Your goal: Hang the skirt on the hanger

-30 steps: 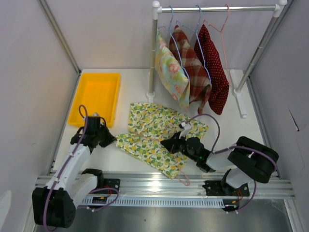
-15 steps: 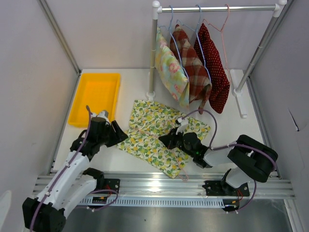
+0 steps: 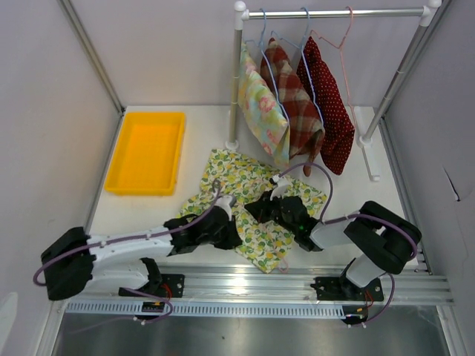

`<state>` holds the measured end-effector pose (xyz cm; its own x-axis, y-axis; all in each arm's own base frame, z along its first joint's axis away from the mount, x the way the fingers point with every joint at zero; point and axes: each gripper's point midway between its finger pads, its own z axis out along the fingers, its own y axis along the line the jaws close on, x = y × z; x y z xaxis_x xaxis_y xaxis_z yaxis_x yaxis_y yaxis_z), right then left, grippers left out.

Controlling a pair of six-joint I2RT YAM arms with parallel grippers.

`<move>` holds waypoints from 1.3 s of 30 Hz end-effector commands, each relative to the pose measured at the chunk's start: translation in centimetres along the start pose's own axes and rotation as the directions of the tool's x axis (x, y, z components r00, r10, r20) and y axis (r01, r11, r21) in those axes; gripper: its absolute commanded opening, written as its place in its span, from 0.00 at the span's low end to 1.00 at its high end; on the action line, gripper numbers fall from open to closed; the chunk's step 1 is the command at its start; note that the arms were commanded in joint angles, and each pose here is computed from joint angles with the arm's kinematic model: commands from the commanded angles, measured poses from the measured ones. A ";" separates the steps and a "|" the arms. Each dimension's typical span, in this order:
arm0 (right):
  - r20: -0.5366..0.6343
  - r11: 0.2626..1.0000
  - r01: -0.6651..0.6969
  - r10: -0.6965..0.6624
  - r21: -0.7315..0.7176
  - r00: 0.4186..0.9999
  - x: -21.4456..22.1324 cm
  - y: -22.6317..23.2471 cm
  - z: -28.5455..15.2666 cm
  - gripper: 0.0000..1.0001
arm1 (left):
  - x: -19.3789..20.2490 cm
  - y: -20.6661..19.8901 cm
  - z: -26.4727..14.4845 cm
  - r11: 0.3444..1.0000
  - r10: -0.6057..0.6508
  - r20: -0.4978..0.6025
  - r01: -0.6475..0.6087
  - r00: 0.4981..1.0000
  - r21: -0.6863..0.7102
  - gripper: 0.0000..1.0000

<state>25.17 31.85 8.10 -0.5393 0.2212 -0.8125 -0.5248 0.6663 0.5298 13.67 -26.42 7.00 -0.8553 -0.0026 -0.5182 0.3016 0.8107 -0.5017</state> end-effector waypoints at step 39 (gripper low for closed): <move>-0.068 0.941 0.146 -0.131 0.305 0.989 -1.3 -8.2 -3.3 0.00 | 9.9 2.3 -0.1 0.980 -0.103 -0.232 0.058 0.967 -0.192 0.00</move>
<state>28.08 27.45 9.62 -0.4720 0.2177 -0.8543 -0.4569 0.7683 0.4482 6.91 -26.46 1.40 -0.9453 0.0342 -0.3244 0.1812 0.8819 -0.4352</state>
